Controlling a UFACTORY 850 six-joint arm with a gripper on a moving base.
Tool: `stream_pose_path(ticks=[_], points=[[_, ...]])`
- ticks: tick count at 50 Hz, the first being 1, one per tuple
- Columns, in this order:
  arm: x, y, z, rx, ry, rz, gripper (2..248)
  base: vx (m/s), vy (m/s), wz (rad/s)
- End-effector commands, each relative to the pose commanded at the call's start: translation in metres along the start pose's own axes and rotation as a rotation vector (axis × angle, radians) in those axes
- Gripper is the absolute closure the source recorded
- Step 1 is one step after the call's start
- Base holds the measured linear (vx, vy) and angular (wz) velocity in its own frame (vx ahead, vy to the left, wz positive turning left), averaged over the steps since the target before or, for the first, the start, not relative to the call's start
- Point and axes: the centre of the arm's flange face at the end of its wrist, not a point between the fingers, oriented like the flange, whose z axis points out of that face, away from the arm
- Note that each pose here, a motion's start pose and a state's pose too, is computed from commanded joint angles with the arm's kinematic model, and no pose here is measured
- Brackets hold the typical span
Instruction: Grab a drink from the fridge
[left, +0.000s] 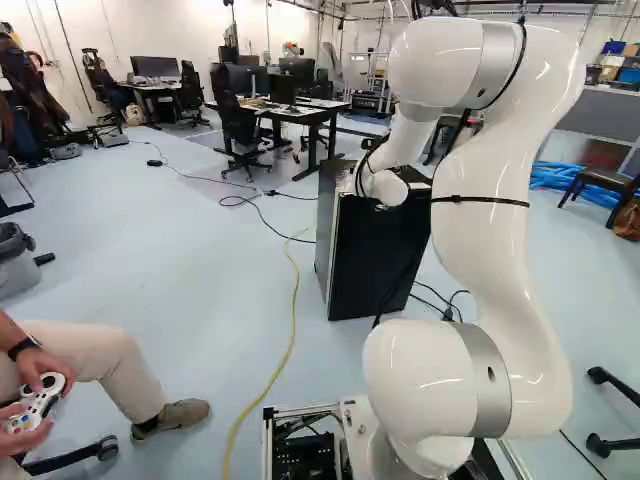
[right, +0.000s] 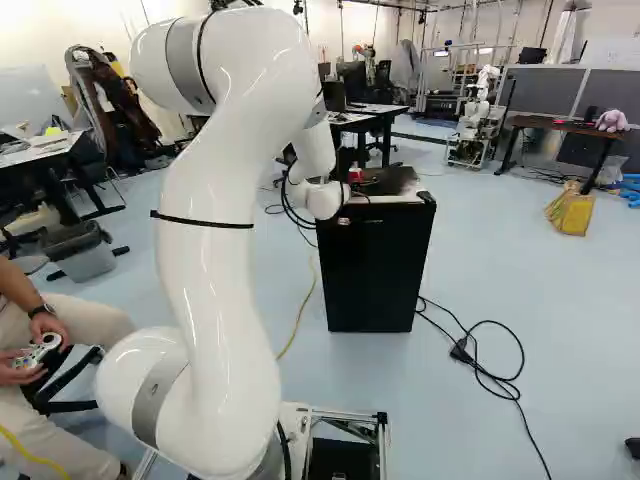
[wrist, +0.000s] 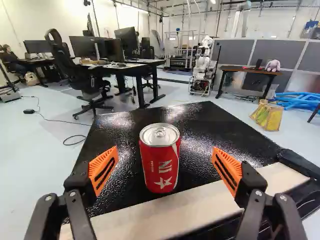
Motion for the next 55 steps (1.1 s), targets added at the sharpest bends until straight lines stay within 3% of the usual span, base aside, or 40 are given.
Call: stream_pose_path(ticks=[20,21,26,27,31,32,36,37,41,42,55], points=[[0.000,-0.002,0.007,0.004,0.005,-0.001,3,0.000,0.000,0.000],[0.000,-0.002,0.007,0.004,0.005,-0.001,26,0.000,0.000,0.000],[0.000,-0.003,0.007,0.004,0.006,-0.001,26,0.000,0.000,0.000],[0.000,-0.003,0.007,0.004,0.006,-0.001,64,0.000,0.000,0.000],[0.000,-0.003,0.007,0.004,0.006,-0.001,64,0.000,0.000,0.000],[0.000,-0.003,0.007,0.004,0.006,-0.001,101,0.000,0.000,0.000],[0.000,-0.003,0.007,0.004,0.006,-0.001,101,0.000,0.000,0.000],[0.000,-0.003,0.007,0.004,0.006,-0.001,139,0.000,0.000,0.000],[0.001,-0.003,0.007,0.004,0.007,-0.001,139,0.000,0.000,0.000],[0.002,-0.003,0.007,0.004,0.008,-0.001,154,0.000,0.000,0.000],[0.015,-0.003,0.004,0.004,0.029,0.000,154,0.000,0.000,0.000]])
